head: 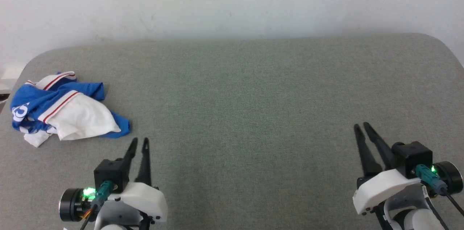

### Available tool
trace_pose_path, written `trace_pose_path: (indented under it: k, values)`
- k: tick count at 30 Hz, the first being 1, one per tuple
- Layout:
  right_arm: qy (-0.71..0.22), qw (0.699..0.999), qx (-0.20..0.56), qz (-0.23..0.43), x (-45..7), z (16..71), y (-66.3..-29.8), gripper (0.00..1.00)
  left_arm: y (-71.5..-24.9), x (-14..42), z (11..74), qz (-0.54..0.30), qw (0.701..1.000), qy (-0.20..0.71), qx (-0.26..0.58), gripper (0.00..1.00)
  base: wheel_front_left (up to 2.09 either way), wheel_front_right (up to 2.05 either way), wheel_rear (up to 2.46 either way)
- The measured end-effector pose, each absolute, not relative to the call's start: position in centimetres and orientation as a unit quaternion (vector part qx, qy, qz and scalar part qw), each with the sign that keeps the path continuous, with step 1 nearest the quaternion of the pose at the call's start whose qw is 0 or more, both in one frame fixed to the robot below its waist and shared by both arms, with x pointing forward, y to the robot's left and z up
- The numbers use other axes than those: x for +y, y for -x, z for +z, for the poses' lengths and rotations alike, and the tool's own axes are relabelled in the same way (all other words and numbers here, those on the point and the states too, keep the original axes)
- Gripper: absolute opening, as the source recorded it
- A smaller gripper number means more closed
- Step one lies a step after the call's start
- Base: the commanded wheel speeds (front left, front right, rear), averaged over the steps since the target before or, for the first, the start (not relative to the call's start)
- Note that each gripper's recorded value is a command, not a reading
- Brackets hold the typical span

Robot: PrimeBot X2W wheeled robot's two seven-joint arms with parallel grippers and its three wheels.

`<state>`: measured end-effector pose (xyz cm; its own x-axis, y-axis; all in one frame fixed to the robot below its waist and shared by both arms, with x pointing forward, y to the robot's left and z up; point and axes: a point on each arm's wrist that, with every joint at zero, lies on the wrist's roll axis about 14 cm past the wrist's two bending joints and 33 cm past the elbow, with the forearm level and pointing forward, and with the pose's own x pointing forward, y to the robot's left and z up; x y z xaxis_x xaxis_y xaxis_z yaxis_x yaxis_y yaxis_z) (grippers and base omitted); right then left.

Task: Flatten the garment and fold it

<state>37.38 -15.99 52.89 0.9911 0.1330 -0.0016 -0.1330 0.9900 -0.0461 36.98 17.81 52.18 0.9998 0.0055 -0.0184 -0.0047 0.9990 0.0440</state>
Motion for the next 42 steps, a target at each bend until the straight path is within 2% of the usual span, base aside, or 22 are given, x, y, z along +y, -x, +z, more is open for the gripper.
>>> trace_pose_path:
  k: [23,42]
  values:
    - [0.020,0.998,-0.013,0.063,-16.2,53.1,-37.5,1.00,-36.8,18.0,52.2,0.006,1.000,-0.022,-0.001,1.00,0.00,0.00,0.00]
    - [0.014,0.994,-0.037,0.103,-13.5,53.8,-38.1,1.00,-35.3,20.3,52.5,0.044,0.999,-0.026,-0.016,1.00,0.00,0.00,0.00]
